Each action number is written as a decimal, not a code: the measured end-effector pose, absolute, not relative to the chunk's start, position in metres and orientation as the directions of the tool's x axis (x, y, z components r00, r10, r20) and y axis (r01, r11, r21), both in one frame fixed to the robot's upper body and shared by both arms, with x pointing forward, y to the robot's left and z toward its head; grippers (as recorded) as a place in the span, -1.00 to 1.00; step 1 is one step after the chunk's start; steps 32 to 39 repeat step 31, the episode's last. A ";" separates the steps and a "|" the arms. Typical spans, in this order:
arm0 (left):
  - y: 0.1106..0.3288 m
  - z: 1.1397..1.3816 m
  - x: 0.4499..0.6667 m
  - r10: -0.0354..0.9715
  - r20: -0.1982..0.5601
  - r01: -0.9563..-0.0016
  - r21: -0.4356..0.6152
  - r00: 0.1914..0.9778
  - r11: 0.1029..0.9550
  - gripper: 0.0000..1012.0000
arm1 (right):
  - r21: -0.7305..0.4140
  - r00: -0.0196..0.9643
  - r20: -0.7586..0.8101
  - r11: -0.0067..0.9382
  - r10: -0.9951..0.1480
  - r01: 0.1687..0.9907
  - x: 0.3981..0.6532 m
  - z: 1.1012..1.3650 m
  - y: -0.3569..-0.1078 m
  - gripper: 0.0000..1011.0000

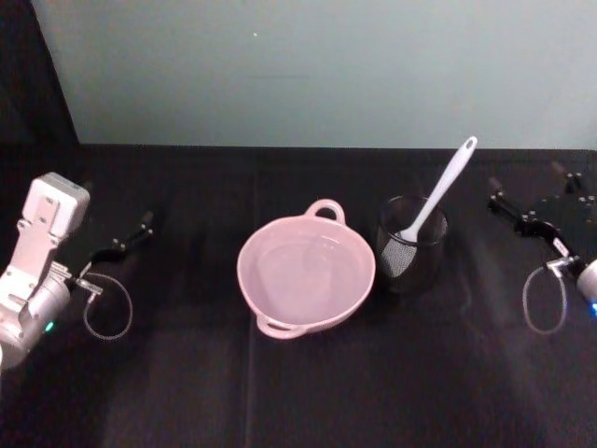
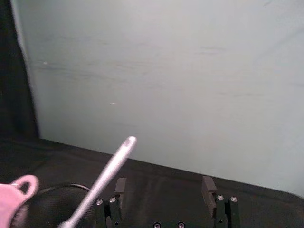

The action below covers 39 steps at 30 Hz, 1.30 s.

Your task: Use the one hand to pick up the spoon and stir the clear water in the bowl.

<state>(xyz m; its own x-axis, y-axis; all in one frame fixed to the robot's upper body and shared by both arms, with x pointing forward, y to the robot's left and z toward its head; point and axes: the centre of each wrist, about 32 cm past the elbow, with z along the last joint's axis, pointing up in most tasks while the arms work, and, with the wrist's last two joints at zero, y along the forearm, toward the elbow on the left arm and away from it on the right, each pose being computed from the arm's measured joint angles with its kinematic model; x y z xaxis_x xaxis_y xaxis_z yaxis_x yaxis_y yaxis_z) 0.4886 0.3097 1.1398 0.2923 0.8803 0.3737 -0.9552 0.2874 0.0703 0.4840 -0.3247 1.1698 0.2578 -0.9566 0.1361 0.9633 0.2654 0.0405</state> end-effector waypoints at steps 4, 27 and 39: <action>0.310 1.140 0.489 0.880 0.374 -0.955 0.070 0.292 0.287 1.00 | 0.079 0.199 0.177 0.215 -0.964 0.973 0.478 1.156 -0.331 0.99; 0.310 1.140 0.489 0.880 0.374 -0.955 0.070 0.292 0.287 1.00 | 0.119 0.106 0.208 0.133 -0.972 0.984 0.481 1.128 -0.341 0.99; 0.310 1.140 0.489 0.880 0.374 -0.955 0.070 0.292 0.287 1.00 | 0.119 0.107 0.209 0.134 -0.972 0.984 0.481 1.128 -0.341 0.99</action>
